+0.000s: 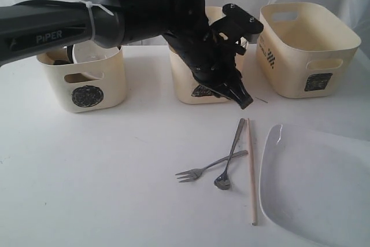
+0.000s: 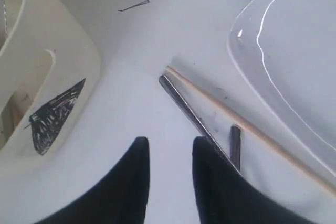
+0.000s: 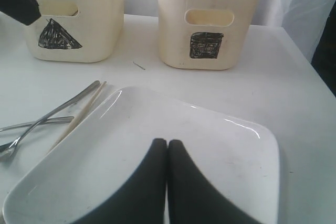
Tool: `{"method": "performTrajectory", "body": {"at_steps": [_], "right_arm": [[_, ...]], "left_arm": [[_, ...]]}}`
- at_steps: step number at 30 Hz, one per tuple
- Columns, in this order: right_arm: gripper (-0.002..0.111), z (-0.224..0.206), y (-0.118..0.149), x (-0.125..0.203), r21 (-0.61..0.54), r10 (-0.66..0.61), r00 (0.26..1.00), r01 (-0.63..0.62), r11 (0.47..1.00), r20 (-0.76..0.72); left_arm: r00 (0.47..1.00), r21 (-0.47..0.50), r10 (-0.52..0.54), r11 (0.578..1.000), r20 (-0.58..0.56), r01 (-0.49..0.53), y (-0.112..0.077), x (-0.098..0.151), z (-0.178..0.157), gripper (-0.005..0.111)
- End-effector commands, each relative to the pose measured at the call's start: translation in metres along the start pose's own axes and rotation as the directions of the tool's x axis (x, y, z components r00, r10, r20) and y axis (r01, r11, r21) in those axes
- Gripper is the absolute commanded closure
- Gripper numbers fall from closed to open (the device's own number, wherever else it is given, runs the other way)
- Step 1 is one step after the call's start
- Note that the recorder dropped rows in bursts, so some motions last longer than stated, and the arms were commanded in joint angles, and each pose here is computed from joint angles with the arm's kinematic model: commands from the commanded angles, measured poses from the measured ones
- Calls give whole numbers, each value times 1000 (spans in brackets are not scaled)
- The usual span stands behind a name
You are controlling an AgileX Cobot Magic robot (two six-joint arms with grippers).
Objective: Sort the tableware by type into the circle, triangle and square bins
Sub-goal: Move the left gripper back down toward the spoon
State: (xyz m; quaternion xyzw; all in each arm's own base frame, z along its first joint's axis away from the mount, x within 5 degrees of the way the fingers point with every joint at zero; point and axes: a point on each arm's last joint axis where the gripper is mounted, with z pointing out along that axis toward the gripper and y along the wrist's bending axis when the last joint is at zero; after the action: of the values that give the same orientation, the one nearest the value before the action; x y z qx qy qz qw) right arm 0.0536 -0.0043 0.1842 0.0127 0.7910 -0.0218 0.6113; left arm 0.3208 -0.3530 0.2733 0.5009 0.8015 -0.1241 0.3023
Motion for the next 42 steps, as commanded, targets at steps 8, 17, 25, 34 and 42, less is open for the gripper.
{"method": "performTrajectory", "body": {"at_steps": [8, 17, 25, 34, 42], "right_arm": [[108, 0, 0, 2, 2, -3, 1000, 3, 1000, 1], [108, 0, 0, 2, 2, -1, 1000, 1, 1000, 1], [108, 0, 0, 2, 2, -1, 1000, 1, 1000, 1], [108, 0, 0, 2, 2, -1, 1000, 1, 1000, 1], [108, 0, 0, 2, 2, -1, 1000, 1, 1000, 1]], "left_arm": [[996, 79, -55, 995, -75, 61, -10, 5, -1, 72], [986, 134, -114, 982, -123, 130, -16, 18, 39, 70], [976, 112, -206, 971, -71, 213, -14, 23, 73, 52], [972, 115, -223, 966, -76, 231, -15, 29, 87, 52], [967, 108, -241, 963, -75, 249, -15, 34, 100, 52]]}}
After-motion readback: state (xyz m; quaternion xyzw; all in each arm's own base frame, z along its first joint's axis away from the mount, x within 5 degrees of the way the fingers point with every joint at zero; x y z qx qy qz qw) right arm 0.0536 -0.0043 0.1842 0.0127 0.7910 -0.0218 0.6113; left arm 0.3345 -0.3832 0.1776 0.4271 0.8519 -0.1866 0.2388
